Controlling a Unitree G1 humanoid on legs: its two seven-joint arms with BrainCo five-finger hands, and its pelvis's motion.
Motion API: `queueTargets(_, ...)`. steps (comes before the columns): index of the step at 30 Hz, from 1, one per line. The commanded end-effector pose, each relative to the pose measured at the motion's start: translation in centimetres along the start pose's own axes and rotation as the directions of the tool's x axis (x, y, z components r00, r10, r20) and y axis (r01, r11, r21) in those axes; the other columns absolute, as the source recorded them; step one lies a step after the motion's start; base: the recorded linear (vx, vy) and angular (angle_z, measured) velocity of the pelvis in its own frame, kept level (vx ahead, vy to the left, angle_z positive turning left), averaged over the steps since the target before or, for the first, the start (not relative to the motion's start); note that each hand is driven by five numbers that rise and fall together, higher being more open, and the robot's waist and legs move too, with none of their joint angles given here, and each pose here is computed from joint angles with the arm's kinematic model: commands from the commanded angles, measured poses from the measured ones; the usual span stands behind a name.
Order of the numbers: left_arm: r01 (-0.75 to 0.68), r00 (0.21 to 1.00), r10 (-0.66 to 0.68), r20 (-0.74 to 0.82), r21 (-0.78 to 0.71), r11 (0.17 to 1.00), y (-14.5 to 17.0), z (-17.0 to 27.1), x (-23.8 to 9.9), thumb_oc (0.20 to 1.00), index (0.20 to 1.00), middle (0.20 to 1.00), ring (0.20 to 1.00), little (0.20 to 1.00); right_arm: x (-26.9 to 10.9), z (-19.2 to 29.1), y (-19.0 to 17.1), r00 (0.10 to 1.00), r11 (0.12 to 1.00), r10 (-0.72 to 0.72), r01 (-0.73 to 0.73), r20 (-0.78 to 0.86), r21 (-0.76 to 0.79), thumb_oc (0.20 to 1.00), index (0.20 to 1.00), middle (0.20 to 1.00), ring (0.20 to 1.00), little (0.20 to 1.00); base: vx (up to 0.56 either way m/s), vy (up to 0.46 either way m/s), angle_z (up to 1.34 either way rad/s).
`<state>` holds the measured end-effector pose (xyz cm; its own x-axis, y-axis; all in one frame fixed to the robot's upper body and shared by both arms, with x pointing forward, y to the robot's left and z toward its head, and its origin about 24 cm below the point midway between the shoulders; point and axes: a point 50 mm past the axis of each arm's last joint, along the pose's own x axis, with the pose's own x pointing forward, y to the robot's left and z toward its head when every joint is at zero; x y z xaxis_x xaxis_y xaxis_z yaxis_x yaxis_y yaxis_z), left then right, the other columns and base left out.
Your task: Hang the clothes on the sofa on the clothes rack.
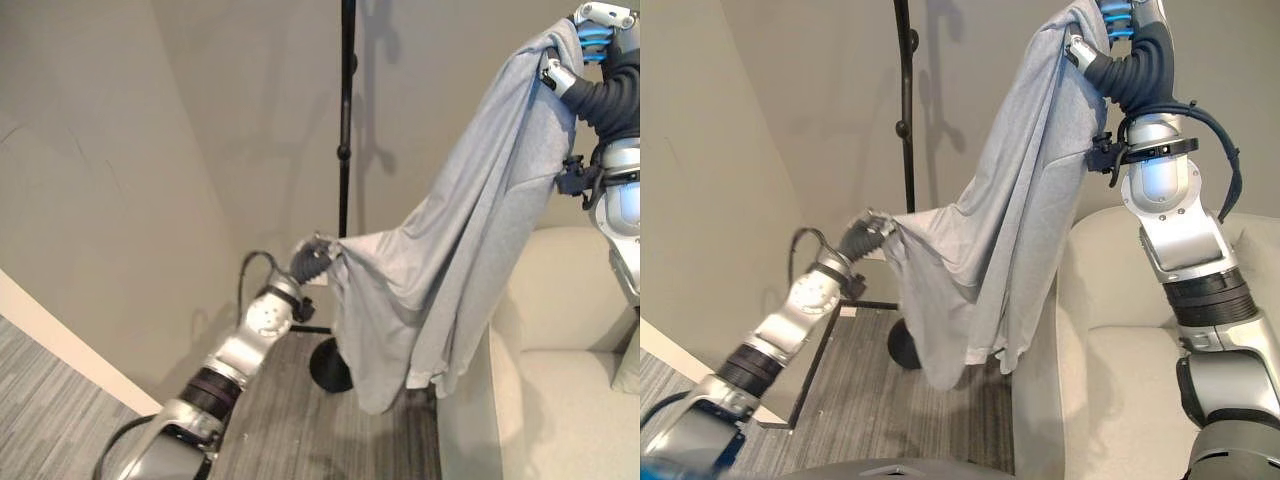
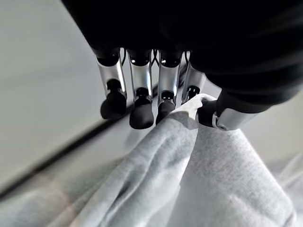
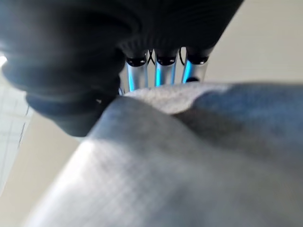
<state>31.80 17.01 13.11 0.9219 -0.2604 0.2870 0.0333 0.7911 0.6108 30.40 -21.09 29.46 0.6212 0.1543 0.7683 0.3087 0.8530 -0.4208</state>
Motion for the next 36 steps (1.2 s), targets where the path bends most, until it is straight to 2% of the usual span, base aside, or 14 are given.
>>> queueTargets(1, -0.144, 0.973, 0.126, 0.193, 0.083, 0.986, 4.1, 3.7, 2.7, 0.2, 0.2, 0.2, 0.2, 0.2, 0.9, 0.3, -2.5, 0.995, 0.995, -0.093, 0.094, 0.024, -0.045, 0.2, 0.2, 0.2, 0.2, 0.2, 0.01, -0.004, 0.15)
queueTargets(5, -0.264, 0.943, 0.208, 0.261, 0.202, 0.943, 8.5, 5.2, 3.2, 0.2, 0.2, 0.2, 0.2, 0.2, 0.6, -0.4, -2.3, 0.997, 0.995, -0.076, 0.076, -0.005, -0.062, 0.2, 0.2, 0.2, 0.2, 0.2, 0.0, -0.003, 0.03)
queueTargets(7, -0.377, 0.9, 0.278, 0.335, 0.282, 0.882, 12.4, 7.1, 2.9, 0.2, 0.2, 0.2, 0.2, 0.2, 0.2, -0.9, -2.0, 0.997, 0.996, -0.064, 0.062, -0.03, -0.06, 0.2, 0.2, 0.2, 0.2, 0.2, -0.01, -0.01, 0.08)
queueTargets(9, -0.377, 0.9, 0.278, 0.335, 0.282, 0.882, 12.4, 7.1, 2.9, 0.2, 0.2, 0.2, 0.2, 0.2, 0.2, -0.9, -2.0, 0.997, 0.996, -0.064, 0.062, -0.03, -0.06, 0.2, 0.2, 0.2, 0.2, 0.2, 0.0, -0.003, 0.09)
queueTargets(12, -0.472, 0.854, 0.333, 0.4, 0.324, 0.82, 15.3, 8.8, 2.4, 0.2, 0.2, 0.2, 0.2, 0.2, -0.1, -1.1, -0.9, 0.998, 0.999, -0.049, 0.048, -0.039, -0.024, 0.2, 0.2, 0.2, 0.2, 0.2, -0.01, 0.003, 0.11)
queueTargets(16, -0.526, 0.821, 0.365, 0.438, 0.336, 0.781, 16.7, 9.8, 1.9, 0.2, 0.2, 0.2, 0.2, 0.2, -0.6, -0.8, 1.0, 0.999, 1.0, -0.017, 0.017, -0.028, 0.01, 0.2, 0.2, 0.2, 0.2, 0.2, -0.01, 0.003, 0.07)
queueTargets(27, -0.596, 0.768, 0.402, 0.498, 0.328, 0.733, 18.1, 11.6, 2.0, 0.2, 0.2, 0.2, 0.2, 0.2, -0.8, -0.3, 3.4, 1.0, 0.997, 0.014, -0.012, -0.015, 0.078, 0.2, 0.2, 0.2, 0.2, 0.2, 0.0, 0.009, 0.07)
queueTargets(31, -0.623, 0.748, 0.401, 0.528, 0.352, 0.699, 19.0, 13.1, 3.2, 0.2, 0.2, 0.2, 0.2, 0.2, -0.1, 0.0, 4.3, 0.999, 0.996, 0.033, -0.033, 0.006, 0.085, 0.2, 0.2, 0.2, 0.2, 0.2, -0.01, 0.052, 0.06)
queueTargets(36, -0.619, 0.755, 0.409, 0.512, 0.35, 0.703, 19.4, 13.9, 5.0, 0.2, 0.2, 0.2, 0.2, 0.2, 0.7, 0.2, 3.9, 1.0, 0.998, 0.011, -0.012, 0.016, 0.06, 0.2, 0.2, 0.2, 0.2, 0.2, -0.01, 0.067, 0.06)
